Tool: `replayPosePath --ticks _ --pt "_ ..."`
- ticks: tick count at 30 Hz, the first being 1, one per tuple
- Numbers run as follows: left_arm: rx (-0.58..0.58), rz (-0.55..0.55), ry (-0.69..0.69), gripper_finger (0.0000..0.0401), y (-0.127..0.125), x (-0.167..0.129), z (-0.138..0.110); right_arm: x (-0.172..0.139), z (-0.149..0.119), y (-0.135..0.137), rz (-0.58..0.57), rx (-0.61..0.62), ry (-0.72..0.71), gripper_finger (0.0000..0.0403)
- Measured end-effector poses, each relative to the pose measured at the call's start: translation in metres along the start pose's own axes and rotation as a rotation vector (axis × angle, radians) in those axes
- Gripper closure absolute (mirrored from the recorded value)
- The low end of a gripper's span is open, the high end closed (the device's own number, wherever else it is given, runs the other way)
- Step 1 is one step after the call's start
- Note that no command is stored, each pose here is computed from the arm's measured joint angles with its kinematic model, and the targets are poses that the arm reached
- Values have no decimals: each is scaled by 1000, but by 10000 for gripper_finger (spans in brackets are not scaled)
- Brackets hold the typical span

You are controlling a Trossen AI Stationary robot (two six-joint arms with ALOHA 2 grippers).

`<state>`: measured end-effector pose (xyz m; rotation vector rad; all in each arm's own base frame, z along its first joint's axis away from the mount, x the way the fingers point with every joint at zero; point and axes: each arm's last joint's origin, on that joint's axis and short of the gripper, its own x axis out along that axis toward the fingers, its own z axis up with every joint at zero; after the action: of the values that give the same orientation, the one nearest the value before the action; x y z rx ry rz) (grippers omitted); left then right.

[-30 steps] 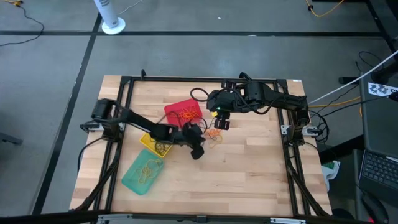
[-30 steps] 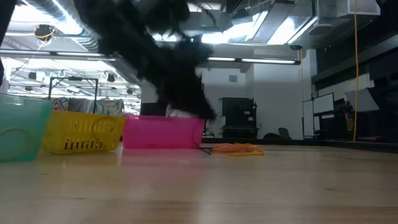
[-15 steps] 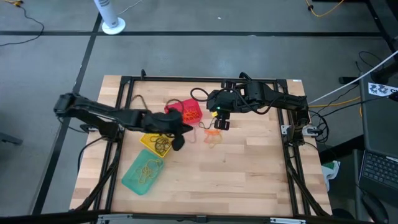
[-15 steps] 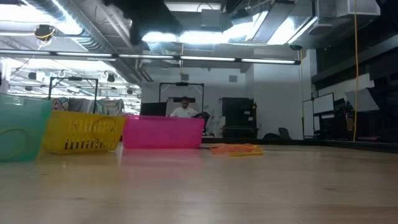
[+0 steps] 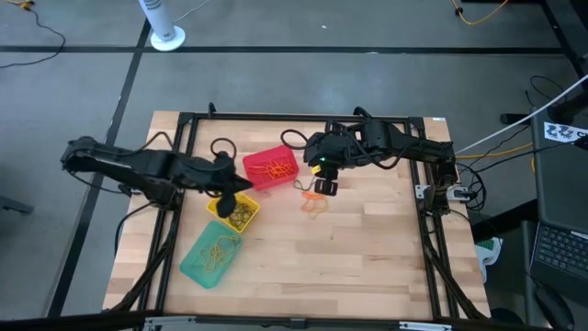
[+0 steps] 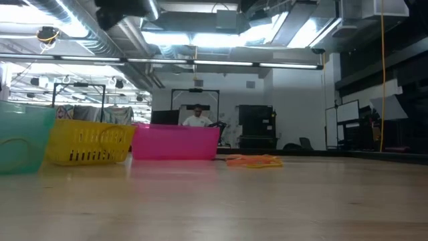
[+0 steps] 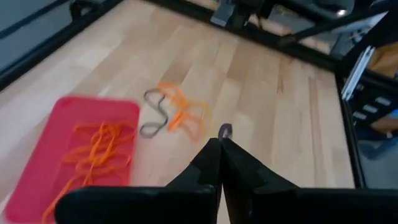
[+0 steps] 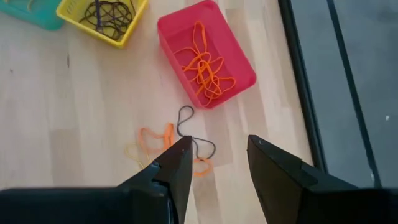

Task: Sort rubber bands into baskets
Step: Put the black rubber band into the yellow bin

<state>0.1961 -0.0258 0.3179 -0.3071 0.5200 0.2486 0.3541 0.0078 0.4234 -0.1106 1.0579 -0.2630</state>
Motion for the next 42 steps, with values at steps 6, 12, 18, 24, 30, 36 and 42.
replayPosePath --ticks 6,12,18,24,30,36,42 --pt "-40 47 100 394 13 -22 -13 12 4 5 47 3 18 247" --pt "-40 129 240 398 23 -29 -27 36 10 13 45 -15 64 247" --pt "-16 181 344 381 25 -26 -35 60 13 21 41 -41 122 247" --pt "11 149 412 353 22 -18 -38 71 9 23 47 -64 195 247" --pt "29 160 465 307 19 -6 -41 95 3 25 68 -109 268 247" --pt "42 184 510 272 16 6 -44 139 -14 21 131 -195 384 247" --pt "3 210 528 266 15 13 -46 186 -33 9 253 -181 410 247"
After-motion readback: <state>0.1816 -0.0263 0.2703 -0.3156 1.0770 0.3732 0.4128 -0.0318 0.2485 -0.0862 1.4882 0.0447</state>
